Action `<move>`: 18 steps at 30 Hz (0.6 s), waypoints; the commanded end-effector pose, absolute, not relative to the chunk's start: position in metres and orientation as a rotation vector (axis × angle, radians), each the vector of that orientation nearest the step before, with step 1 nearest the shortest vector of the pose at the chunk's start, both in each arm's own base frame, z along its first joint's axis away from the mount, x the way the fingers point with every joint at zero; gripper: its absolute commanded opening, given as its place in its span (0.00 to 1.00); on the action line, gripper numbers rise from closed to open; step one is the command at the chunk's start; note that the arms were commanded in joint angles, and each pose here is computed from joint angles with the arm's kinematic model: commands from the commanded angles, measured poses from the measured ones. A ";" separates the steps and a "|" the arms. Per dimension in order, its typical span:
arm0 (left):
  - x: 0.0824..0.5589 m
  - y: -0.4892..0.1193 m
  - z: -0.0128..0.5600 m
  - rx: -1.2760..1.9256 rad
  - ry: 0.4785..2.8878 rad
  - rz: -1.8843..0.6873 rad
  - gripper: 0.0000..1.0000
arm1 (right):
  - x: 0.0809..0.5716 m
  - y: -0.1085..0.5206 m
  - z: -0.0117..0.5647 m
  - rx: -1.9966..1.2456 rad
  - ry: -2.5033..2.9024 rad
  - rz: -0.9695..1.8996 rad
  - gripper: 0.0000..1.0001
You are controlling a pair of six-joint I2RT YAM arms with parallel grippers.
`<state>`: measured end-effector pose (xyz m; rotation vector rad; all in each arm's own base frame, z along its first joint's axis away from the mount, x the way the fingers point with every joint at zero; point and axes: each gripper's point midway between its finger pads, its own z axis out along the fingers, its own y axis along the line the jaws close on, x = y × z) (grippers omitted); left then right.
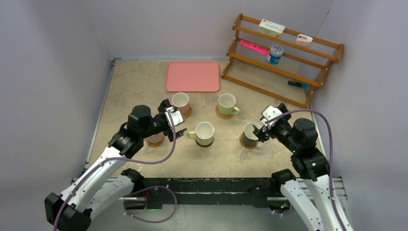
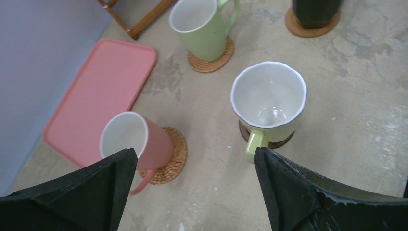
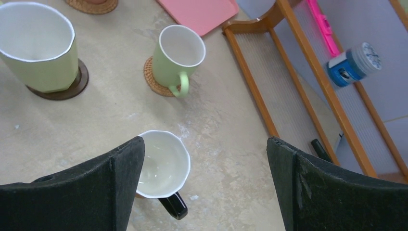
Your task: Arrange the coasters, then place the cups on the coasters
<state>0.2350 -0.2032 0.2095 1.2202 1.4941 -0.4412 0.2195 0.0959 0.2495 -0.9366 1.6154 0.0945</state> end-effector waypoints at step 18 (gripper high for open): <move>0.232 -0.063 0.282 0.471 1.480 0.089 1.00 | 0.213 0.063 0.308 -0.380 1.462 0.118 0.98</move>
